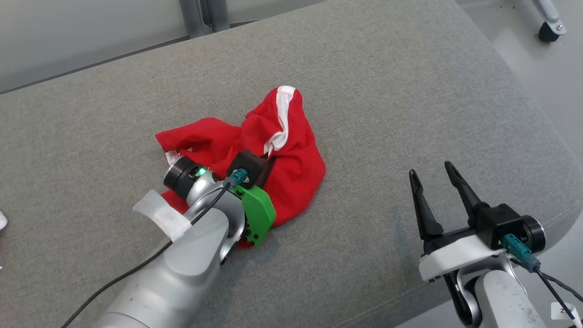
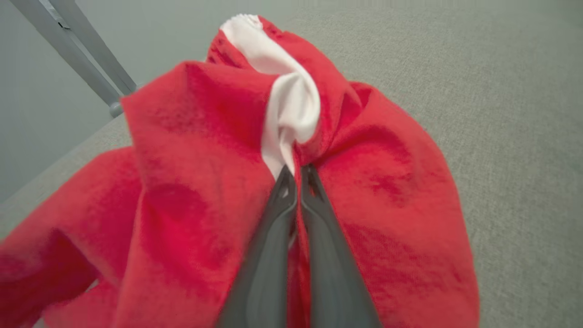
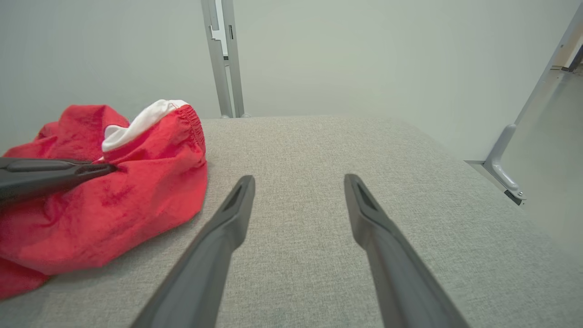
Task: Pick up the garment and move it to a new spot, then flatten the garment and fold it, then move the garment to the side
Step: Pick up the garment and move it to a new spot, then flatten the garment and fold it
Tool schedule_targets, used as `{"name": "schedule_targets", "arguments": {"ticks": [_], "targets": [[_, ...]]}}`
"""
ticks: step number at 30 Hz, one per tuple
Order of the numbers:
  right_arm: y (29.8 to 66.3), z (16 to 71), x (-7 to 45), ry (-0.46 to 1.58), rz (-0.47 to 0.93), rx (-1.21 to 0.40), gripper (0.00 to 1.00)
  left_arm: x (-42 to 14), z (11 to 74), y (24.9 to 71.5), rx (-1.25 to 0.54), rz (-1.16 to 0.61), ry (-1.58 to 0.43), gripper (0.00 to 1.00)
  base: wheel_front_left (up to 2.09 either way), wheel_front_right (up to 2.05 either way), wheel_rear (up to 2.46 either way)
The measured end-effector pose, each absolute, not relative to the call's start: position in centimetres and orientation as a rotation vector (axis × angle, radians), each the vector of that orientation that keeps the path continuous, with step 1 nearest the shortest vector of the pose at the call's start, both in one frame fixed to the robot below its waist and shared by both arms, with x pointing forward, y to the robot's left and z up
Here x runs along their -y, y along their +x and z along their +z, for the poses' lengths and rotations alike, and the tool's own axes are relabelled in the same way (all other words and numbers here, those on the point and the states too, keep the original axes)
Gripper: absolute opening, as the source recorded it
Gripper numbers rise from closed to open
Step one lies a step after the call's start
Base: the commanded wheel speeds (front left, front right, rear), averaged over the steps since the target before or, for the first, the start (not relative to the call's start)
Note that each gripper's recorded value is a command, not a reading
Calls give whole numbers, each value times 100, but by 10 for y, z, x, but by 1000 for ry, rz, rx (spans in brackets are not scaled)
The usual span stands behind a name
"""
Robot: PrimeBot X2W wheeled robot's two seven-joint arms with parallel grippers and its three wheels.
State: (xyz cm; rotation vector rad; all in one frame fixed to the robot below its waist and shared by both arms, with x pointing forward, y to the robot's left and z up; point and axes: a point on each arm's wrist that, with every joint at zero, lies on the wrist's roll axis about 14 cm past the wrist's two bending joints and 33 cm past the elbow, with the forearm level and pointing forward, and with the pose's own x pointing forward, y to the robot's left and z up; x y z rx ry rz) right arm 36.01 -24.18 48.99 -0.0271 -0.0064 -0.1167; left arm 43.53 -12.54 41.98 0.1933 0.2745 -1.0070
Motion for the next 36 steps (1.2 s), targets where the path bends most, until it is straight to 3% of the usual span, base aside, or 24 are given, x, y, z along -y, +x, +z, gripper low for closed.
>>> {"name": "schedule_targets", "arguments": {"ticks": [1,2,3,4,17,29,36], "targets": [[360,490,243,-29,-120,8,100,125,422,438,-264,-996,187,40,0,0,0],[360,491,244,-29,-122,9,100,125,425,441,-252,-988,183,87,0,0,0],[360,491,244,-32,-121,11,100,124,428,443,-240,-982,182,87,0,0,0],[361,492,243,-34,-117,13,100,123,430,444,-231,-973,177,100,0,0,0],[374,495,201,-21,12,36,100,93,460,422,-219,-892,-33,100,0,0,0],[378,504,164,-13,120,71,100,5,430,418,-334,-550,-151,100,0,0,0],[379,502,164,-23,122,64,100,-18,405,420,-430,-449,-203,100,0,0,0]]}}
